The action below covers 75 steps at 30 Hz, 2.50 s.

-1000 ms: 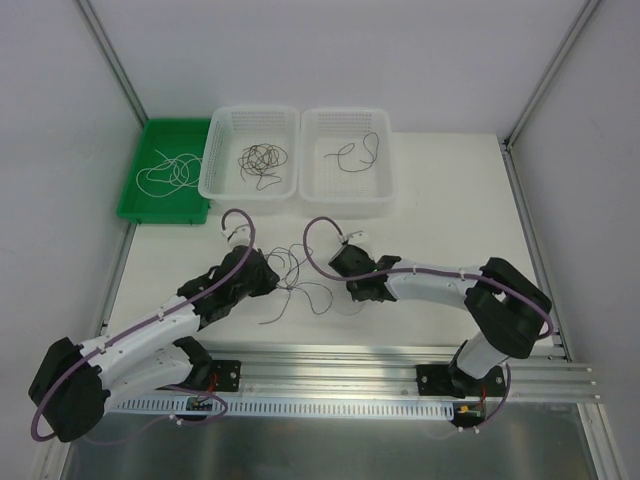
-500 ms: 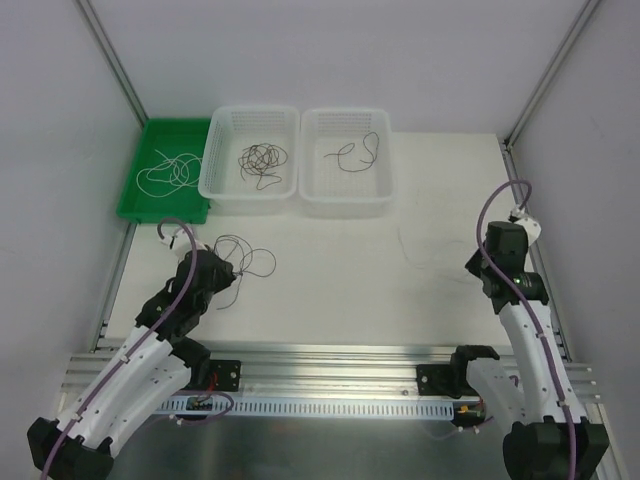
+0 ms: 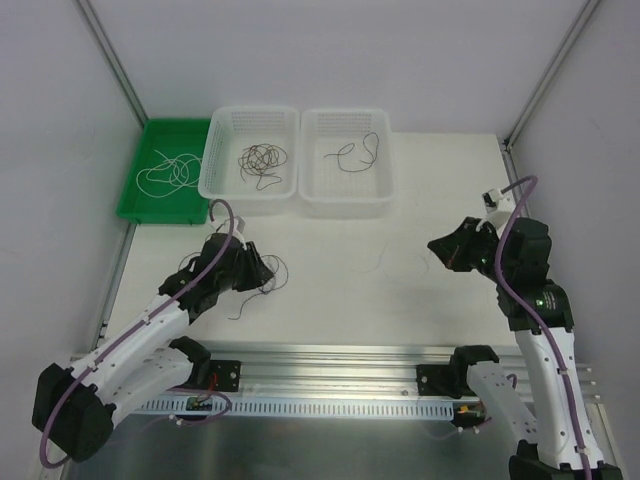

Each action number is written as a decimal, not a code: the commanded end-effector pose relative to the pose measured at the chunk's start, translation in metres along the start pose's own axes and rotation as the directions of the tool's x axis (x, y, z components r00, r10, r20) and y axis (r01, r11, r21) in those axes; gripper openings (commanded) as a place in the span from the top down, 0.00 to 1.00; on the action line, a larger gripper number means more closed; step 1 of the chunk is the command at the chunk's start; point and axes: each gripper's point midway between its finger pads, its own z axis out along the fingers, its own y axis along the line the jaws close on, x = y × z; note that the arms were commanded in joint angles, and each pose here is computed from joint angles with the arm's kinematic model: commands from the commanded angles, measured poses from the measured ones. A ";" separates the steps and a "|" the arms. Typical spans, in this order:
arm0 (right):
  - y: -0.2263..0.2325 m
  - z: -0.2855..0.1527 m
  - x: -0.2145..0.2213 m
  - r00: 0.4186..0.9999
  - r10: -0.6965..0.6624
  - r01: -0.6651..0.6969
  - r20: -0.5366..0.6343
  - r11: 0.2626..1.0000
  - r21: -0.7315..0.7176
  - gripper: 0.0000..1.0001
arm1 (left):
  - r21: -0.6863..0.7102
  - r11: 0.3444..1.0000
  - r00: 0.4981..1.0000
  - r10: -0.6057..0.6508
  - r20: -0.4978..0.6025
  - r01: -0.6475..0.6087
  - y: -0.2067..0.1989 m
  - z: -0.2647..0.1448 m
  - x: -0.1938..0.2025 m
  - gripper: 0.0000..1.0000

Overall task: Untangle the cables
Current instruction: Untie the cable, then place the cable in the bin.

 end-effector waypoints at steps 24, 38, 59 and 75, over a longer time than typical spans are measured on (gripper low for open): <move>0.084 0.019 0.064 0.952 -0.249 0.175 -0.179 0.921 -0.349 0.99 | 0.647 0.635 0.856 0.514 0.055 -0.422 -0.220 -0.055 0.042 0.01; 0.097 0.015 0.069 0.947 -0.273 0.192 -0.167 0.903 -0.384 0.99 | 0.557 0.670 0.831 0.552 0.068 -0.490 -0.240 -0.020 0.043 0.78; 0.119 -0.018 0.041 0.952 -0.297 0.233 -0.077 0.862 -0.450 0.10 | -0.669 0.727 0.795 0.309 0.522 0.157 0.085 -0.212 -0.188 1.00; 0.087 -0.013 0.068 0.931 -0.330 0.255 -0.157 0.893 -0.371 0.10 | -0.632 0.771 0.833 0.299 0.465 0.076 0.085 -0.179 -0.194 1.00</move>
